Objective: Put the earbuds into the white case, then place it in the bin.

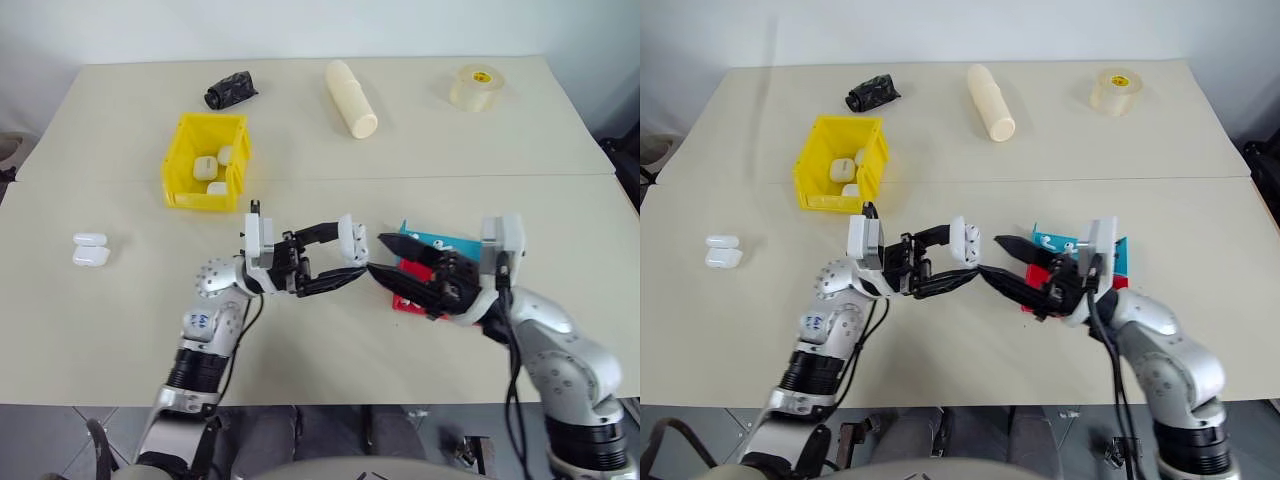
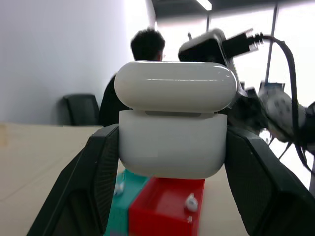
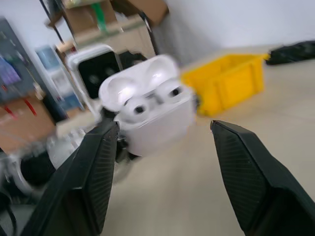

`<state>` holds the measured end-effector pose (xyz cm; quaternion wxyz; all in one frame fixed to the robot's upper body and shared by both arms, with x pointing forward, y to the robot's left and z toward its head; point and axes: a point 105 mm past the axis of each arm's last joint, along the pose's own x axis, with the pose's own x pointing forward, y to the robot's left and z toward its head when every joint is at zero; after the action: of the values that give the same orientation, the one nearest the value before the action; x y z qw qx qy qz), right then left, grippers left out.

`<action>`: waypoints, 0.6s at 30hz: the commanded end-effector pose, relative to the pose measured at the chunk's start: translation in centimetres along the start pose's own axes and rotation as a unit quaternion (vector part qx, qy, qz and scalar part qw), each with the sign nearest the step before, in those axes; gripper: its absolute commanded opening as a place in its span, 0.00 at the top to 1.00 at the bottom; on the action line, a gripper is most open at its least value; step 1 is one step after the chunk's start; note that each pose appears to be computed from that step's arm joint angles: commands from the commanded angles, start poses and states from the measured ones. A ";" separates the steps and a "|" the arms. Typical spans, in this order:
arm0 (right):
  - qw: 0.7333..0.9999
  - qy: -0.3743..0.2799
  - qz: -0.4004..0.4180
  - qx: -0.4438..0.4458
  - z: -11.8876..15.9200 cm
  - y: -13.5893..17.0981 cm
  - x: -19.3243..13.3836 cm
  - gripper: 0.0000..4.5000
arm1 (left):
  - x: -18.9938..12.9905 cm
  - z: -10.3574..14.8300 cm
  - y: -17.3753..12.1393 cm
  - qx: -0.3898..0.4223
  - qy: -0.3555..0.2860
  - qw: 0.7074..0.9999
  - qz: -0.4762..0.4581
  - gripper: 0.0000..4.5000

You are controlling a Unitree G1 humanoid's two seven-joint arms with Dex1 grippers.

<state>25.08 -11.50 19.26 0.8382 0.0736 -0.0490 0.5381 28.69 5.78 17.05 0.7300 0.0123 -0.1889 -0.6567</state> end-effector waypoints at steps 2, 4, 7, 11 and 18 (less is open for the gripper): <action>0.996 0.053 0.052 -0.056 1.2 0.9 0.2 0.60 | -0.6 -0.3 0.2 0.051 0.105 0.993 -0.024 0.38; 0.992 0.072 0.071 -0.070 1.2 1.1 0.8 0.75 | -0.6 -0.5 0.1 0.058 0.133 0.989 -0.037 0.38; 0.988 0.088 0.097 -0.083 1.3 1.6 2.1 0.99 | -0.2 -1.4 0.1 0.069 0.187 0.979 -0.050 0.38; 0.982 0.108 0.129 -0.083 0.8 2.5 3.9 1.00 | 1.1 -1.8 -0.6 0.068 0.205 0.974 -0.070 0.38; 0.978 0.161 0.120 -0.064 -1.5 2.3 4.9 1.00 | 2.5 -1.3 -1.0 0.075 0.185 0.977 -0.075 0.38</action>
<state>24.92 -5.89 18.41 0.7635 -0.0645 0.0506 0.6406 28.70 3.44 14.82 0.7057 0.1943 -0.0661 -0.6781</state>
